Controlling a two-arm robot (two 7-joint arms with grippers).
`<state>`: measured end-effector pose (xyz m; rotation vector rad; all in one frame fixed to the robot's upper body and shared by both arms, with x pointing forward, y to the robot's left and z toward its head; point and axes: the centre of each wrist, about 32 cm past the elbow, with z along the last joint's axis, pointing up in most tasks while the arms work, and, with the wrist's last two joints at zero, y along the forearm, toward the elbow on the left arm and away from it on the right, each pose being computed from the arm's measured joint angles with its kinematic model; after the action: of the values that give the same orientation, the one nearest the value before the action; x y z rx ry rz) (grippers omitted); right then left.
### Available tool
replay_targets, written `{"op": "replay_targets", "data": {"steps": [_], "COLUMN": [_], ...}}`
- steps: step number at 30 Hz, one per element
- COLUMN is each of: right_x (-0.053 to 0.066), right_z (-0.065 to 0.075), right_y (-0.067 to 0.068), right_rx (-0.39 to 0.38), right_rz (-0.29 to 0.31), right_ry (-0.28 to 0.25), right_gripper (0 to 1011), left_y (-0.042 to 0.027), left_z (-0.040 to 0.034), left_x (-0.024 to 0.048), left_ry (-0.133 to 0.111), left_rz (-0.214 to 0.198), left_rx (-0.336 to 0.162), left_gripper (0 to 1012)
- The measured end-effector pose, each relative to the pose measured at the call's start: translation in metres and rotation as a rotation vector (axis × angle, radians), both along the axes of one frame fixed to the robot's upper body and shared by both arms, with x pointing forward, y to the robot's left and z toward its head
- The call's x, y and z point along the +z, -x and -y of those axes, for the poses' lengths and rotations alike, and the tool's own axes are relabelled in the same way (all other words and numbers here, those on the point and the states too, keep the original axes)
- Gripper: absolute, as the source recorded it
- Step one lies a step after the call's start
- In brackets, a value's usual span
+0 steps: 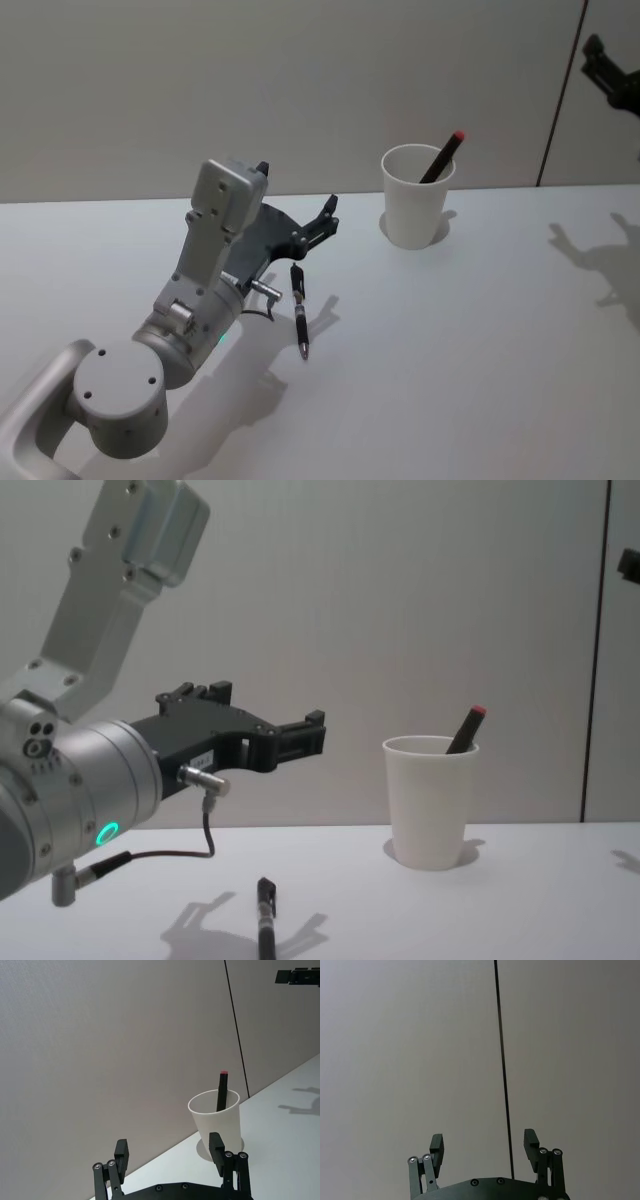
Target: Place the pen into the pen holder.
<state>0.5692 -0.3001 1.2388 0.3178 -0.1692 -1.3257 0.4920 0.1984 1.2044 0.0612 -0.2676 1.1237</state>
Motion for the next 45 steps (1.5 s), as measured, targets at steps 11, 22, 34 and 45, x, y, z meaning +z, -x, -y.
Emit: {"op": "replay_targets", "data": {"steps": [11, 22, 34, 45], "right_x": [0.004, 0.005, 0.012, 0.028], "right_z": [0.006, 0.011, 0.034, 0.077], "right_y": [0.002, -0.001, -0.001, 0.005], "right_rx": [-0.003, 0.076, 0.209, 0.262], "right_rz": [-0.011, -0.008, -0.07, -0.202], "right_ry": [0.004, 0.041, 0.131, 0.214], "right_gripper": [1002, 1002, 1002, 1002], "left_y": [0.0, 0.0, 0.0, 0.0], "left_z": [0.0, 0.0, 0.0, 0.0], "left_x": [0.0, 0.0, 0.0, 0.0], "left_ry": [0.0, 0.0, 0.0, 0.0], "left_rz": [0.0, 0.0, 0.0, 0.0], "left_rx": [0.0, 0.0, 0.0, 0.0], "left_gripper": [1001, 1001, 1001, 1001]}}
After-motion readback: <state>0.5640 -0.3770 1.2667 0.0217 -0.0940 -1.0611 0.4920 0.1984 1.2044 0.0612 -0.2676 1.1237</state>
